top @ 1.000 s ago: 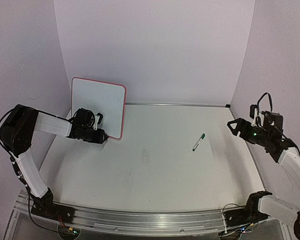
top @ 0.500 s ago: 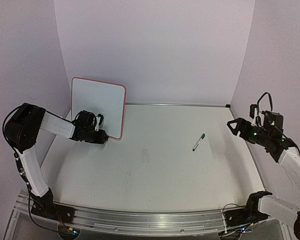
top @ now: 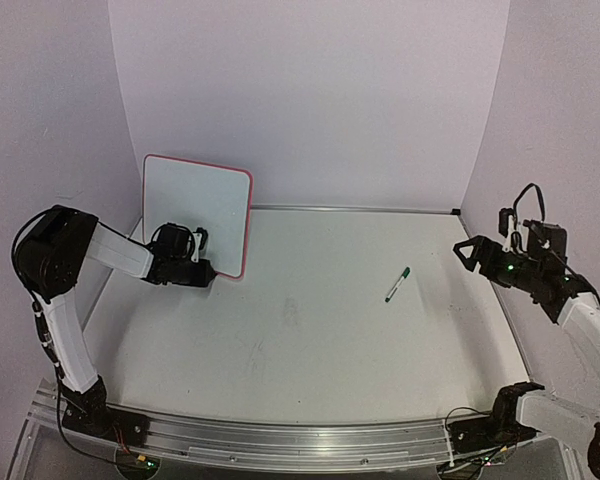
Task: Write a sentence on the whiteboard
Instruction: Move the whiteboard stand to the center of the board.
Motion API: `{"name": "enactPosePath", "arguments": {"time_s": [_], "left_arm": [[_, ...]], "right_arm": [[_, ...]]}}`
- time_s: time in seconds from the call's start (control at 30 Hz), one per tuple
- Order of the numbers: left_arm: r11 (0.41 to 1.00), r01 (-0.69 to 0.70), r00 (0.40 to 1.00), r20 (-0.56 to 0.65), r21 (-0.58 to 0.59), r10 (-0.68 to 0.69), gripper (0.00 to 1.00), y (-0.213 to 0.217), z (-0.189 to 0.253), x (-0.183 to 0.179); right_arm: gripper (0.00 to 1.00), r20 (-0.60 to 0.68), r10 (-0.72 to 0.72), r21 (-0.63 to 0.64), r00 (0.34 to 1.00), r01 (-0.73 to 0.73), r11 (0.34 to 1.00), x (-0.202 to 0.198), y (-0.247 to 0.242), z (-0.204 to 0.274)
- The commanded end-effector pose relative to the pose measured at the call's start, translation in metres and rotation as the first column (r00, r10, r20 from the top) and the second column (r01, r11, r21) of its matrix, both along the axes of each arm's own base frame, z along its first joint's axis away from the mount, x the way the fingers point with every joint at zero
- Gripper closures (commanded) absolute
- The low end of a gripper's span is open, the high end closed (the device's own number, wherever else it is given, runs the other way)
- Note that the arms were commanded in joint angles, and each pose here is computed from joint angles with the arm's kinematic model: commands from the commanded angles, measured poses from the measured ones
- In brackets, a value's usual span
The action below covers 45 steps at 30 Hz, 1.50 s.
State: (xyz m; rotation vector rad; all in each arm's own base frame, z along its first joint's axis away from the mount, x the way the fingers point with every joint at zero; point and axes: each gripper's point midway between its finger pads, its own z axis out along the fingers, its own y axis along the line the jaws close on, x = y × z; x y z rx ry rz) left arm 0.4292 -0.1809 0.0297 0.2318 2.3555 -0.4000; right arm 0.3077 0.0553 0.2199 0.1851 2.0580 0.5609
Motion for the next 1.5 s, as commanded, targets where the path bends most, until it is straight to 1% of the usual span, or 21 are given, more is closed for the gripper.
{"name": "enactPosePath", "arguments": {"time_s": [0.0, 0.17, 0.27, 0.37, 0.4, 0.47, 0.67, 0.73, 0.83, 1.0, 1.13, 1.2, 1.23, 1.33, 1.4, 1.47], "left_arm": [[1.0, 0.0, 0.997, 0.074, -0.006, 0.001, 0.79, -0.004, 0.016, 0.019], [1.0, 0.002, 0.997, 0.081, 0.025, -0.004, 0.79, -0.002, 0.012, 0.022], [0.999, 0.013, 0.997, 0.081, 0.034, -0.016, 0.86, -0.003, 0.009, 0.023], [0.999, 0.017, 0.996, 0.086, 0.037, -0.021, 0.94, -0.003, 0.008, 0.023], [0.999, 0.016, 0.996, 0.089, 0.036, -0.019, 0.95, -0.003, 0.009, 0.024], [0.999, 0.017, 0.995, 0.098, 0.036, -0.021, 1.0, -0.004, 0.01, 0.022], [0.999, -0.004, 0.99, 0.141, 0.049, -0.003, 1.0, -0.015, 0.016, 0.014], [0.996, -0.063, 0.987, 0.15, 0.061, 0.054, 1.0, -0.014, 0.018, 0.012], [0.991, -0.127, 0.981, 0.155, 0.046, 0.118, 1.0, -0.019, 0.021, 0.007], [0.99, -0.14, 0.975, 0.177, 0.016, 0.135, 1.0, -0.06, 0.034, -0.01], [0.985, -0.168, 0.968, 0.182, -0.035, 0.172, 1.0, -0.094, 0.044, -0.023], [0.984, -0.174, 0.967, 0.182, -0.034, 0.178, 1.0, -0.112, 0.044, -0.028], [0.985, -0.166, 0.966, 0.192, -0.04, 0.17, 1.0, -0.128, 0.049, -0.031], [0.981, -0.192, 0.961, 0.195, -0.031, 0.195, 1.0, -0.148, 0.047, -0.038], [0.976, -0.205, 0.958, 0.185, -0.078, 0.217, 1.0, -0.167, 0.049, -0.045], [0.973, -0.211, 0.958, 0.176, -0.096, 0.225, 1.0, -0.182, 0.047, -0.05]], "right_arm": [[0.09, 0.062, 0.019, -0.014, 0.998, -0.018, 1.0, 0.005, 0.002, 0.025], [0.09, 0.063, 0.019, -0.02, 0.998, -0.018, 1.0, 0.006, 0.002, 0.026], [0.08, 0.061, 0.02, -0.026, 0.998, -0.018, 0.999, 0.008, 0.001, 0.027], [0.08, 0.06, 0.023, -0.033, 0.998, -0.021, 0.999, 0.009, 0.001, 0.028], [0.08, 0.059, 0.023, -0.033, 0.998, -0.021, 0.999, 0.009, 0.001, 0.027], [0.08, 0.057, 0.018, -0.037, 0.998, -0.016, 0.999, 0.009, 0.0, 0.026], [0.07, 0.048, 0.011, -0.046, 0.999, -0.009, 0.999, 0.008, -0.002, 0.021], [0.07, 0.046, 0.009, -0.048, 0.999, -0.007, 0.999, 0.008, -0.002, 0.02], [0.07, 0.044, 0.0, -0.053, 0.999, 0.002, 0.999, 0.008, -0.004, 0.019], [0.07, 0.042, -0.006, -0.052, 0.999, 0.008, 0.999, 0.007, -0.005, 0.017], [0.08, 0.034, -0.017, -0.053, 0.999, 0.019, 0.998, 0.005, -0.007, 0.012], [0.07, 0.034, -0.025, -0.051, 0.999, 0.027, 0.998, 0.003, -0.008, 0.011], [0.07, 0.032, -0.032, -0.051, 0.999, 0.034, 0.998, 0.002, -0.009, 0.009], [0.07, 0.031, -0.039, -0.047, 0.999, 0.04, 0.998, 0.0, -0.009, 0.008], [0.07, 0.027, -0.038, -0.047, 0.999, 0.039, 0.998, -0.001, -0.009, 0.006], [0.07, 0.023, -0.039, -0.048, 0.999, 0.04, 0.998, -0.001, -0.009, 0.005]]}}
